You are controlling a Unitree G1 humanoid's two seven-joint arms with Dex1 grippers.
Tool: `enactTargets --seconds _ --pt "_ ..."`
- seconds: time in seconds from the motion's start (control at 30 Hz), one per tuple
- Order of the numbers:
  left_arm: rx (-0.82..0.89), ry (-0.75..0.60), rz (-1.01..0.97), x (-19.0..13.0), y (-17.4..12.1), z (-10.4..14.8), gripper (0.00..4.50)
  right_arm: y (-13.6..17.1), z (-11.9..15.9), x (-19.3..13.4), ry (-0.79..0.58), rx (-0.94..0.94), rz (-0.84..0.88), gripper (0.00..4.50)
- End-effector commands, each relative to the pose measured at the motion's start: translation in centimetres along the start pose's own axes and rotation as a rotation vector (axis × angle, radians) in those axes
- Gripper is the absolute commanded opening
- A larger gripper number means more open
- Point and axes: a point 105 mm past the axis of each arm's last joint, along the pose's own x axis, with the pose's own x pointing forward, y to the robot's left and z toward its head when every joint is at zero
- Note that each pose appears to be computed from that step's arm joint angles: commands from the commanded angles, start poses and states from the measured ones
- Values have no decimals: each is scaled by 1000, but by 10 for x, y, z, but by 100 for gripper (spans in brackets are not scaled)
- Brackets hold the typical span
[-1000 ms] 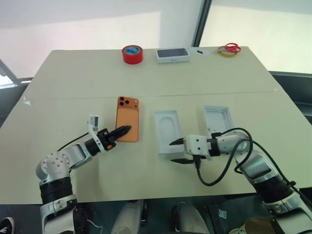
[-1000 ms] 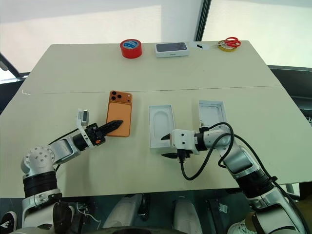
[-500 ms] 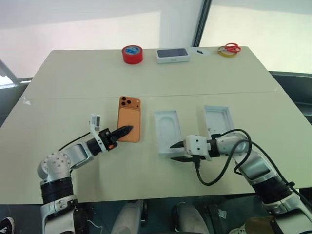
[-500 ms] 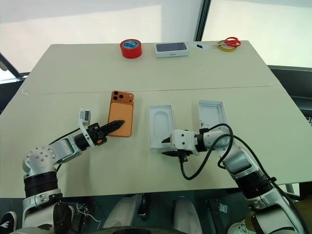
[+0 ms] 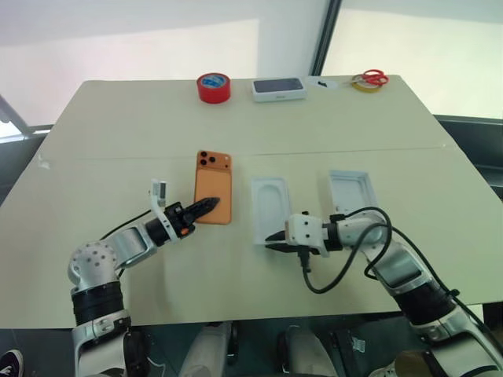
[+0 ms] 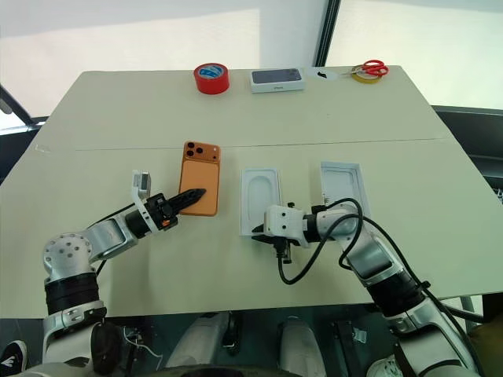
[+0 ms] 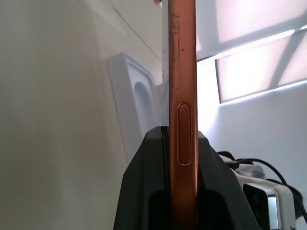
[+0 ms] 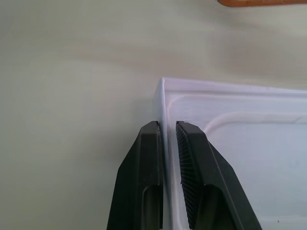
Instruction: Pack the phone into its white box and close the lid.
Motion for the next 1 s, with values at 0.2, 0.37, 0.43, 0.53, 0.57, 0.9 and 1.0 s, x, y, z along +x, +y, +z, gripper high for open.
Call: enactTargets --seconds 0.2,0.37,0.43,0.53,0.57,0.9,1.0 --pt "40 -24 -51 -3 -15 6 0 3 -4 -9 35 -36 13 59" --pt "33 -16 -52 -3 -15 5 0 1 -6 -9 41 -37 -1 2" --pt "29 -20 -54 -3 -15 5 0 0 -5 -9 46 -48 -4 2" --pt "25 -24 -60 -2 -15 6 0 -1 -1 -7 30 -43 -10 2" --pt "25 -26 -60 -2 -15 6 0 -2 0 -6 27 -47 -13 2" --pt "14 -29 -84 5 -19 6 0 -11 24 27 -33 -71 -45 2" --pt "5 -26 -85 6 -19 4 0 -12 26 32 -43 -61 -39 2"
